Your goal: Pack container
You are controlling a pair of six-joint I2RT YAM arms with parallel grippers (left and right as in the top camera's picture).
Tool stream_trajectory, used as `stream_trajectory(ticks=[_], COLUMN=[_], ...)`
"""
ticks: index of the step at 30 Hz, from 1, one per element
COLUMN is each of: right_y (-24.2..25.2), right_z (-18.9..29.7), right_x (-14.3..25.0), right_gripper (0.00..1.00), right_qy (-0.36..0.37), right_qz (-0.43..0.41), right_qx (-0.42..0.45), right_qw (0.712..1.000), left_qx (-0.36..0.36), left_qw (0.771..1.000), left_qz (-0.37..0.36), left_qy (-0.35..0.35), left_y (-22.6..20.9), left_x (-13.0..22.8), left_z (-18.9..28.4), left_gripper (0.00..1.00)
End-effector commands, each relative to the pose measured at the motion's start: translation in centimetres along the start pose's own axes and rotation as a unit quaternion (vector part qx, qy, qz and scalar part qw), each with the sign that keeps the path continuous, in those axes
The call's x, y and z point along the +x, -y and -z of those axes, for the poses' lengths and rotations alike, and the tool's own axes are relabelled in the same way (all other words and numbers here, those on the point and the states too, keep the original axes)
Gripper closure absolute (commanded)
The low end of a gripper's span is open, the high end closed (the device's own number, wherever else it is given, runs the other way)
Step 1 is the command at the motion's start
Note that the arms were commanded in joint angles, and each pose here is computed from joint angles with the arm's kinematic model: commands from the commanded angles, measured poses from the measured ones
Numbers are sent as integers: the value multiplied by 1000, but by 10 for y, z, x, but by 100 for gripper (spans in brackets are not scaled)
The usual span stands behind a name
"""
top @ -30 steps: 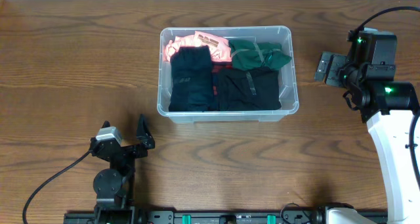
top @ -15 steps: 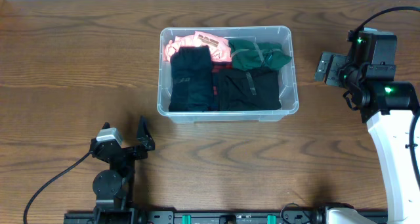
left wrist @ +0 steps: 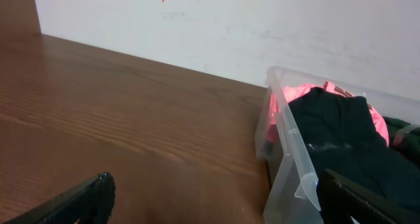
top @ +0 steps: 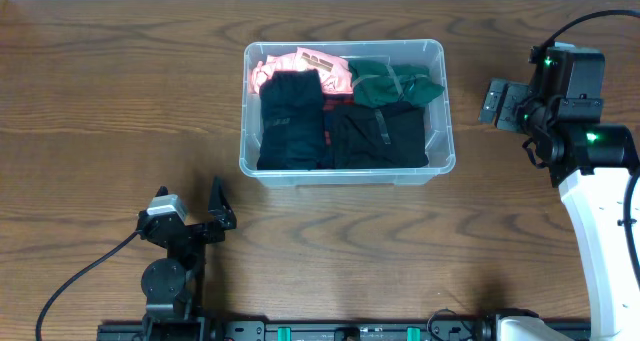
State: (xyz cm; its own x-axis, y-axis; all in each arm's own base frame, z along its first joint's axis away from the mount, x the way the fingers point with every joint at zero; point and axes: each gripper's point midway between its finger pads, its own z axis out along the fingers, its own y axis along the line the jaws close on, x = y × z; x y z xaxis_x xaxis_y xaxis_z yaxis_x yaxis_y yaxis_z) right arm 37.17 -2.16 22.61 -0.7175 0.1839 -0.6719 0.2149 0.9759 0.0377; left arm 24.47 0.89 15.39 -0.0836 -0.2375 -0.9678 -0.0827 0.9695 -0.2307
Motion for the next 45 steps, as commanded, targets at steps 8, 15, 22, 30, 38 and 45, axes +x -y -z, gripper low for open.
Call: stream_trajectory(ticks=[8,15,22,30,38,45], right_y=[5,5,6,2,2,9], right_z=[1,1,21,77,87,67], right_x=[-5,-5,-12,-23,38,88], right_gripper=[1,1,1,1,1,1], right_qy=[5,5,32,206,327,350], right_qz=[-4,-4,-8,-25,-38,-67], right_qx=[10,10,5,-51,-108,-124], right_qw=[1000,1000,999,977,938,926], left_qx=[-12,-12,-12,-12,-12,-12], left_qw=[1000,1000,1000,1000,1000,1000], left_qz=[-14,-14,-14,-14,-14,-14], left_qy=[-25,-25,-25,-25,-25,-25], left_y=[-7,-7,-7,-7,-7,-7], left_x=[16,16,16,16,16,16], left_z=[-1,-1,-1,-1,-1,-1], left_gripper=[2,2,2,2,2,2])
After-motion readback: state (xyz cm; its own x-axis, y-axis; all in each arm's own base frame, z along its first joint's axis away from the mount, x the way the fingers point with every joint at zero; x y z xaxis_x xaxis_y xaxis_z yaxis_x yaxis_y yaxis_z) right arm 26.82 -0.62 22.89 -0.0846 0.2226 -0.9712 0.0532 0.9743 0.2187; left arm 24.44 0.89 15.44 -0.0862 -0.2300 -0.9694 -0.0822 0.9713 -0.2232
